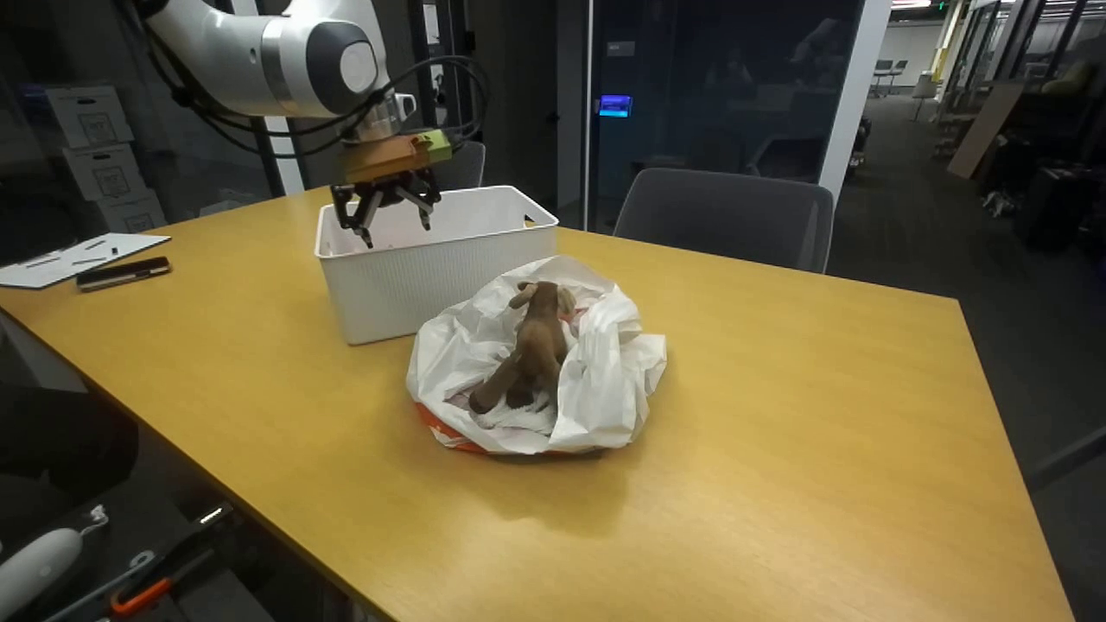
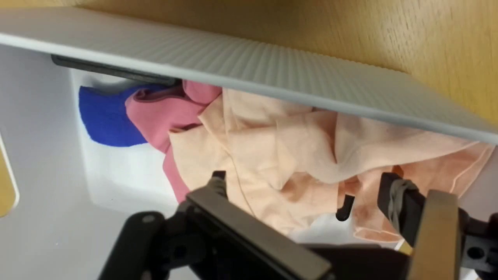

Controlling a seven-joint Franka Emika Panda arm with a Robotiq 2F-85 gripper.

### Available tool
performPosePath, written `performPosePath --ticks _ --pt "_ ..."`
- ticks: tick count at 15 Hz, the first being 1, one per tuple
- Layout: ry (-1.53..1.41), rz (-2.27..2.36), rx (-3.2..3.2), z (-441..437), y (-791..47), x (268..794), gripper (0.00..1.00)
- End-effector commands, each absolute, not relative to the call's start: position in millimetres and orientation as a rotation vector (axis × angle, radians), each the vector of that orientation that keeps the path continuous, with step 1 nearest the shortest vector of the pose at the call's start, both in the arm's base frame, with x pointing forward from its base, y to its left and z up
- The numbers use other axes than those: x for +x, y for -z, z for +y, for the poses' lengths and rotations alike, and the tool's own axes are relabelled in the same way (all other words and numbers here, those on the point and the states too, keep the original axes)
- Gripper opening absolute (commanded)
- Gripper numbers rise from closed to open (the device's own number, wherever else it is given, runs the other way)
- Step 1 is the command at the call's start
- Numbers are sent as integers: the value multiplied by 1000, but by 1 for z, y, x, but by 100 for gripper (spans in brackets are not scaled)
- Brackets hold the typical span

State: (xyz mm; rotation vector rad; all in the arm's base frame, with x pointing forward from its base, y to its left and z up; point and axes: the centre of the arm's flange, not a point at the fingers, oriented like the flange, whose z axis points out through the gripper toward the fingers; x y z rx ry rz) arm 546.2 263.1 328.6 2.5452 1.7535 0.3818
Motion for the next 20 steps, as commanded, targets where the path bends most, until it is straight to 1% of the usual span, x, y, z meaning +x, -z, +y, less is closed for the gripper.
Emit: performPosePath --ticks 1,12,13,14,17,19,20 --pt "-399 1736 2537 266 -341 543 100" --pt "-221 1703 2713 253 -263 564 100" --pt "-214 1699 2720 253 -261 565 75" --pt "-213 1694 2721 252 -258 566 74" --pt "-217 1675 2726 251 -258 567 49" --pt "-239 1664 2724 249 -264 567 35" --pt "-250 1659 2723 249 -268 568 26"
